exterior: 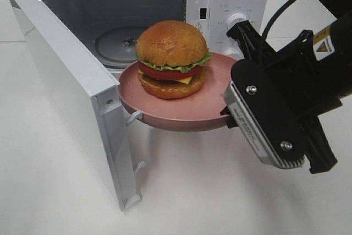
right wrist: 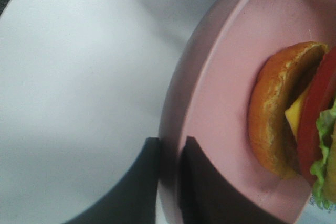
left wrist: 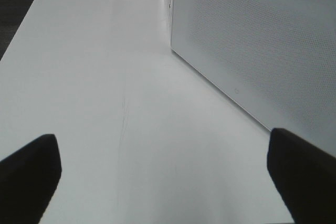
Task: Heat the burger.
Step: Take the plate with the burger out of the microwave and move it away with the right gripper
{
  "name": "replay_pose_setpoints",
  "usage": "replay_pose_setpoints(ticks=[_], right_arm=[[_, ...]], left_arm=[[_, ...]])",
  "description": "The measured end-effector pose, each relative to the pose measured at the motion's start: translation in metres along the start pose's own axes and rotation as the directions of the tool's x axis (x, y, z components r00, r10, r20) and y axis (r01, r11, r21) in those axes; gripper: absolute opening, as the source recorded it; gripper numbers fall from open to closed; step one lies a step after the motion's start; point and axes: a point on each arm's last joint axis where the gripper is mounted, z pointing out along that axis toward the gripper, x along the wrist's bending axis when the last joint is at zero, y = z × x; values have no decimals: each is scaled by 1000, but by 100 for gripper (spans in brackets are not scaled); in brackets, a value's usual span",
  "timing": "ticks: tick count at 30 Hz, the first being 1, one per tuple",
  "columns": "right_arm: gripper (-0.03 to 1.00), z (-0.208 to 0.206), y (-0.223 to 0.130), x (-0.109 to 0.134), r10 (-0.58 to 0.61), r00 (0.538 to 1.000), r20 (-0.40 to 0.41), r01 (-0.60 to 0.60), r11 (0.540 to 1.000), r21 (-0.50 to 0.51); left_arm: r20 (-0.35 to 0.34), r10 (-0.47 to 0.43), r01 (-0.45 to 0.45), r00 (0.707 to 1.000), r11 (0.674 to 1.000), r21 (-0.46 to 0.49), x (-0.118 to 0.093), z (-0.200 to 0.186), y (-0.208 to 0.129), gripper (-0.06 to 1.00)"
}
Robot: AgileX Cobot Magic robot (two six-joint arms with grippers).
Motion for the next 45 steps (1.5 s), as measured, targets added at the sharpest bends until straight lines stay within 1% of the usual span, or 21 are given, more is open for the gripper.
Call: replay_pose_setpoints(ticks=[1, 4, 6, 9, 14, 16, 19, 21, 24, 26, 29, 30, 33, 40, 41, 45], right_arm=[[8, -3, 0, 5, 0, 1000, 2, 0, 1000, 0], [8, -5, -1, 7, -1, 1000, 2, 1, 1000, 0], [8, -13, -1, 16, 0, 1000, 7, 0, 1000, -3], [8, -15, -1, 17, -1, 1000, 7, 1, 1000, -3], [8, -23, -2, 27, -5, 1000, 10, 5, 1000, -3], [8, -31, -3, 38, -24, 1000, 11, 24, 1000, 8], [8, -32, -4, 40, -26, 1000, 8, 26, 1000, 11], [8, -38, -5, 50, -13, 1000, 11, 12, 1000, 16], [8, -40, -5, 52, -14, 1000, 15, 14, 1000, 19], [8, -46, -8, 62, -13, 1000, 28, 12, 999, 37], [8, -49, -10, 67, -10, 999, 31, 8, 999, 53], [8, -52, -12, 72, 1, 999, 32, -3, 998, 66], [8, -57, -14, 79, 17, 999, 40, -20, 996, 82], [8, -67, -18, 91, 51, 996, 70, -58, 992, 113], [8, -70, -20, 95, 78, 993, 87, -89, 988, 126], [8, -71, -23, 101, 121, 988, 100, -135, 979, 152]], left_arm=[[0, 0, 0, 1000, 1000, 0, 0, 0, 0, 99], [0, 0, 0, 1000, 1000, 0, 0, 0, 0, 99], [0, 0, 0, 1000, 1000, 0, 0, 0, 0, 99], [0, 0, 0, 1000, 1000, 0, 0, 0, 0, 99], [0, 0, 0, 1000, 1000, 0, 0, 0, 0, 99], [0, 0, 0, 1000, 1000, 0, 0, 0, 0, 99], [0, 0, 0, 1000, 1000, 0, 0, 0, 0, 99], [0, 0, 0, 1000, 1000, 0, 0, 0, 0, 99], [0, 0, 0, 1000, 1000, 0, 0, 0, 0, 99], [0, 0, 0, 1000, 1000, 0, 0, 0, 0, 99], [0, 0, 0, 1000, 1000, 0, 0, 0, 0, 99], [0, 0, 0, 1000, 1000, 0, 0, 0, 0, 99], [0, 0, 0, 1000, 1000, 0, 0, 0, 0, 99], [0, 0, 0, 1000, 1000, 0, 0, 0, 0, 99], [0, 0, 0, 1000, 1000, 0, 0, 0, 0, 99], [0, 0, 0, 1000, 1000, 0, 0, 0, 0, 99]])
